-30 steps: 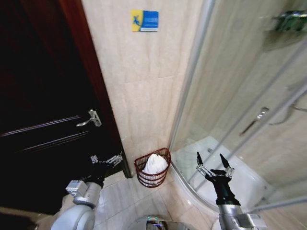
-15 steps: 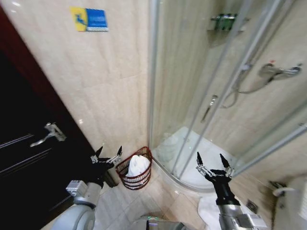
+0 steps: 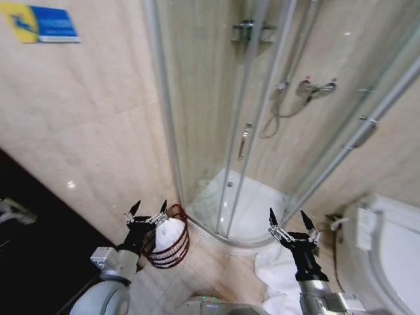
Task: Discard the used towel into the hamper.
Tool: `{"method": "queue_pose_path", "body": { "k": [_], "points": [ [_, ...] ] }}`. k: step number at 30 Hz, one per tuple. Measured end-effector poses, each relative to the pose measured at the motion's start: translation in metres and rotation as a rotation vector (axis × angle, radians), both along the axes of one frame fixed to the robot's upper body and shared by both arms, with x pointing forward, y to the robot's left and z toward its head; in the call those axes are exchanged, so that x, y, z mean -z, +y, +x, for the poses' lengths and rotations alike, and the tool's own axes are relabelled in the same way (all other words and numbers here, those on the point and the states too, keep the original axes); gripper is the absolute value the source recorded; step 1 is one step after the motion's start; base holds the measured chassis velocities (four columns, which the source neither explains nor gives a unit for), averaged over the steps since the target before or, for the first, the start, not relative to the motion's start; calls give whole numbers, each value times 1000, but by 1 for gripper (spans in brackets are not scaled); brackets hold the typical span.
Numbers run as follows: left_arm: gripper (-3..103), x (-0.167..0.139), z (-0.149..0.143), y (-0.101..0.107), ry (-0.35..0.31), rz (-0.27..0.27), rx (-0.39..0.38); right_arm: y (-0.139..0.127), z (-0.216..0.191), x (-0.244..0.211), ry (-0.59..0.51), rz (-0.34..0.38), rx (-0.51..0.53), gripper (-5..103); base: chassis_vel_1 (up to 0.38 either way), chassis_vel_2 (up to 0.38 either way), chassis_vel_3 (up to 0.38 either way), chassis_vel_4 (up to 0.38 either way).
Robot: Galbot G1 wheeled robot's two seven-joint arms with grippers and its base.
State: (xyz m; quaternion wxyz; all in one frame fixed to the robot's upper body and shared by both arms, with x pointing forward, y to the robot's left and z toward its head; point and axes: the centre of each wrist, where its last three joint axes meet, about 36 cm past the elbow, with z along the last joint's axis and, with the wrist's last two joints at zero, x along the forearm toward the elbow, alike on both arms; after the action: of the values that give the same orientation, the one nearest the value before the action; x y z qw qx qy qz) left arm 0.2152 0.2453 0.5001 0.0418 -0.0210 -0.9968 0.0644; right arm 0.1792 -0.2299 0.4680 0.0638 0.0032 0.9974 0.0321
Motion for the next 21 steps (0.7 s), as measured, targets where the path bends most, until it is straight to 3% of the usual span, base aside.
{"method": "queue_pose_path", "body": {
  "k": [12,21],
  "points": [
    [100,0,0,0,0,0,0,0,0,0,0,0,0,100,-58,-63,-55,-54],
    [100,0,0,0,0,0,0,0,0,0,0,0,0,100,-70,-93,89,61]
  ]
}}
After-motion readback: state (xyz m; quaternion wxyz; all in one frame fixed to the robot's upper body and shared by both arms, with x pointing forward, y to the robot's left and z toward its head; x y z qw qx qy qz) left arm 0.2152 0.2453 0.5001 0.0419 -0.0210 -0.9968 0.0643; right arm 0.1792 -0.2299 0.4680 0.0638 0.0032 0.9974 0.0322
